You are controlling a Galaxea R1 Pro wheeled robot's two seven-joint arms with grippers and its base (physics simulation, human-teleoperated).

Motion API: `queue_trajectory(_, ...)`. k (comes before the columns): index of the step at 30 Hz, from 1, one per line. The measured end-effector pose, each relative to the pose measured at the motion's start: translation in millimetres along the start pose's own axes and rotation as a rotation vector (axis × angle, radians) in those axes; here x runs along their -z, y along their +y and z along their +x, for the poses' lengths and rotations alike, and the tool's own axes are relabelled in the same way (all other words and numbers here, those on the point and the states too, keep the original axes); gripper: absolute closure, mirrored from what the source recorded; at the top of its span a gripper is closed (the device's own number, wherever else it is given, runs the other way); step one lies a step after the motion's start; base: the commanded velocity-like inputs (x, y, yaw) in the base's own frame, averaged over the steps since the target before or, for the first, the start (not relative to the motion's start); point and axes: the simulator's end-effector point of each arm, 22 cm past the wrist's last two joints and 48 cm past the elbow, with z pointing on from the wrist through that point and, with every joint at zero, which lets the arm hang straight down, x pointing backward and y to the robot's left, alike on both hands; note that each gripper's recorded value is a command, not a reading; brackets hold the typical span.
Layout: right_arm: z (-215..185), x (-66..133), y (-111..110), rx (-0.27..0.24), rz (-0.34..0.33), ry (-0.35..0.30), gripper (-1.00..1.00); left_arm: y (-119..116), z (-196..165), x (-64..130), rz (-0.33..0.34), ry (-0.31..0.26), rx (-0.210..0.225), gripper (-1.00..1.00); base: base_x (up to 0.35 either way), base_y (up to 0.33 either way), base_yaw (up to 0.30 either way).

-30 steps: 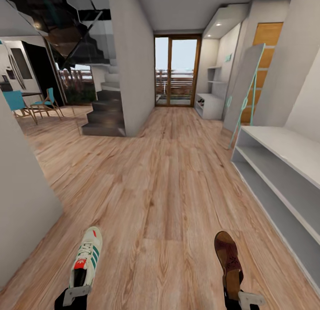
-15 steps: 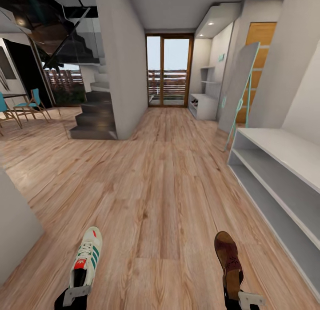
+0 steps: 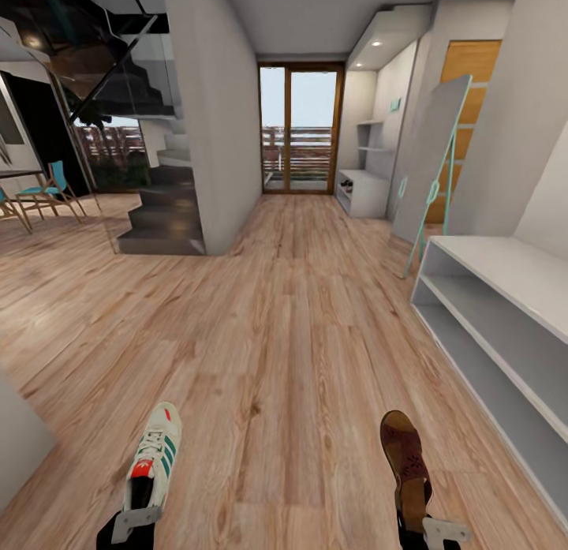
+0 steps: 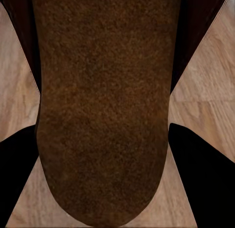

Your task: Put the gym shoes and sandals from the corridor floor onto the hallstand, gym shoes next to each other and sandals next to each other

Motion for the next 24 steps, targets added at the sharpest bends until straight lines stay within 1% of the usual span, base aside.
queue_trajectory(24,-3.5,-0.3,-2.6,0.001,0.003,-0.007,1.0,0.0,-3.2,0.2,0.0,-0.007,0.001,1.0,0.338,0.0,0.0)
